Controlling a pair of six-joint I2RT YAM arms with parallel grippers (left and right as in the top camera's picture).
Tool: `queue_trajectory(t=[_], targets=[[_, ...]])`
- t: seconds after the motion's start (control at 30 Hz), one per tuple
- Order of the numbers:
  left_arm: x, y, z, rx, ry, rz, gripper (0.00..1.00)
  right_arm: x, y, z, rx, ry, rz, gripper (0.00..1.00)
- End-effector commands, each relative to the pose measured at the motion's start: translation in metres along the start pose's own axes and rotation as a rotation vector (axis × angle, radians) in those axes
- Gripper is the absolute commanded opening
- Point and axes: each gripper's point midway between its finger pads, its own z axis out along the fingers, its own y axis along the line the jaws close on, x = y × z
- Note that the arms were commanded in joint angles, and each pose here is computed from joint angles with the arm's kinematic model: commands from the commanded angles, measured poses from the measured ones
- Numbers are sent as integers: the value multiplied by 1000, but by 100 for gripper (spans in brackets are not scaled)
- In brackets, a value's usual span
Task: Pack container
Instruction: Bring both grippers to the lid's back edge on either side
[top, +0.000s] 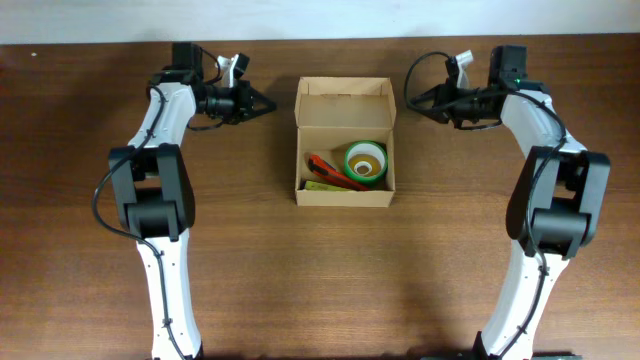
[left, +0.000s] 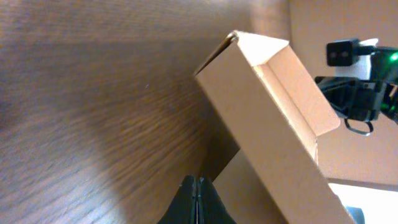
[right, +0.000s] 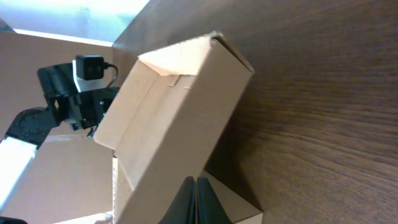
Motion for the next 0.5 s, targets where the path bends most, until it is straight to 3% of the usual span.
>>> queue_trajectory(t=[0.0, 0.47], targets=[[3, -9, 15, 35, 17, -18, 2, -2, -13, 5, 7, 3, 20, 4], [12, 11, 41, 45, 41, -111, 2, 3, -31, 14, 28, 16, 53, 4]])
